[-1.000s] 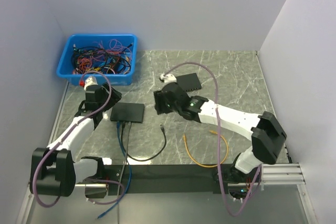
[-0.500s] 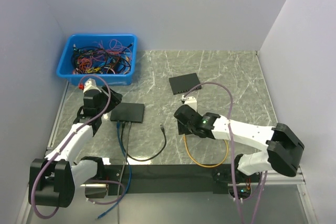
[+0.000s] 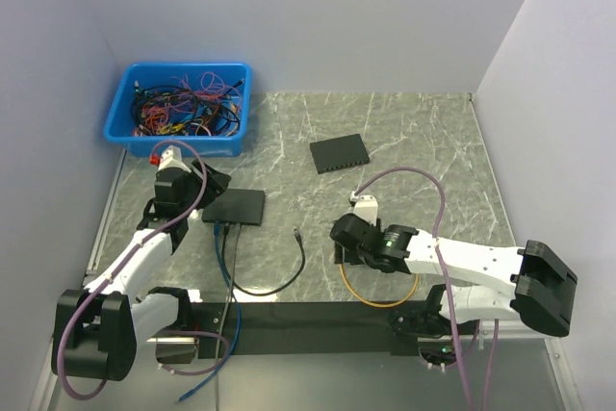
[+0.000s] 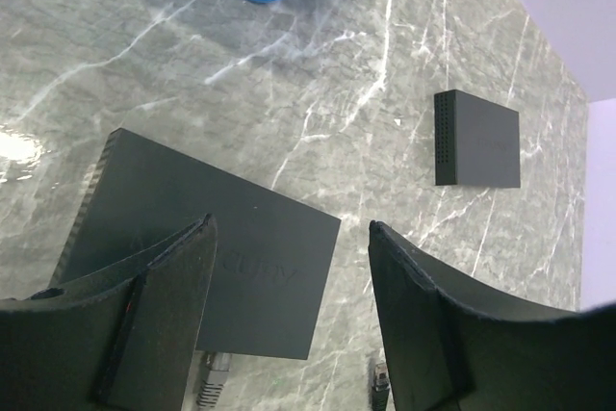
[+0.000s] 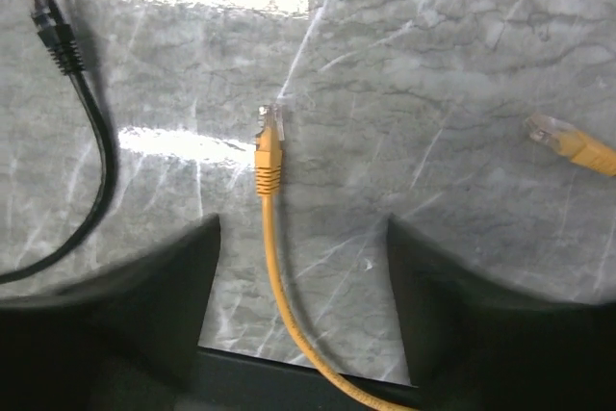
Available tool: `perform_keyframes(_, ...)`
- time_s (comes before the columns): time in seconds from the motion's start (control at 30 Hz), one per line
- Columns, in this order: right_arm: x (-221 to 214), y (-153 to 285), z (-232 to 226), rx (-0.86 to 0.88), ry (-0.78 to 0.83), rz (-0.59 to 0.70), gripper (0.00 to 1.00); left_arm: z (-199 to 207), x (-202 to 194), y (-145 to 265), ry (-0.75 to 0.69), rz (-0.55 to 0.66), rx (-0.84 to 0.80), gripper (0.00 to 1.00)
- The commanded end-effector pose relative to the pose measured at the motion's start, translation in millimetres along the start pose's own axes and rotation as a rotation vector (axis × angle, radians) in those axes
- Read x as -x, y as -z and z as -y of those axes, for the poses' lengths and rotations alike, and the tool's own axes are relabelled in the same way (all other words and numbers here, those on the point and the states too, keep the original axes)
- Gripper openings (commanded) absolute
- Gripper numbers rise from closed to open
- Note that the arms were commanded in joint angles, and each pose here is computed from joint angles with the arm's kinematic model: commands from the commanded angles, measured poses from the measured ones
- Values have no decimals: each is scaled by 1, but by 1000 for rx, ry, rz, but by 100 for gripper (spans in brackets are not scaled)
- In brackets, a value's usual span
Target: Insert the plug into the switch port
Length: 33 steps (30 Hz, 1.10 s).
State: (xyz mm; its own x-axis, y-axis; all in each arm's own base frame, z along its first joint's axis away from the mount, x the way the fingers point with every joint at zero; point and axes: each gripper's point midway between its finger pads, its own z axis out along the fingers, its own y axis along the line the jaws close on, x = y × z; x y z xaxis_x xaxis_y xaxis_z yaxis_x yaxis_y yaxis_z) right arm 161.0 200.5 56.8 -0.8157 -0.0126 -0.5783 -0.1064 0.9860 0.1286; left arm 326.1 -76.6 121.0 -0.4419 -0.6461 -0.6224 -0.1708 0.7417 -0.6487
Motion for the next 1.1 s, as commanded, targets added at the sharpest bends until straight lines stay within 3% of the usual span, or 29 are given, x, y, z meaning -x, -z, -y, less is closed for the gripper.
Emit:
perform_keyframes(0.0,4,-1,-2,-7,-22,39,80,13,3,0,-4,17,-59,70)
perform_keyframes(0.03,4,-1,-2,-7,-24,40,87,13,3,0,-6,16,-57,70)
perform_keyframes(0.1,3,-3,-4,-7,-17,36,90,12,2,0,-7,16,-57,70)
perform_keyframes(1.07,-25,-23,-18,-14,56,-29,86,17,-2,-1,-17,20,-56,69)
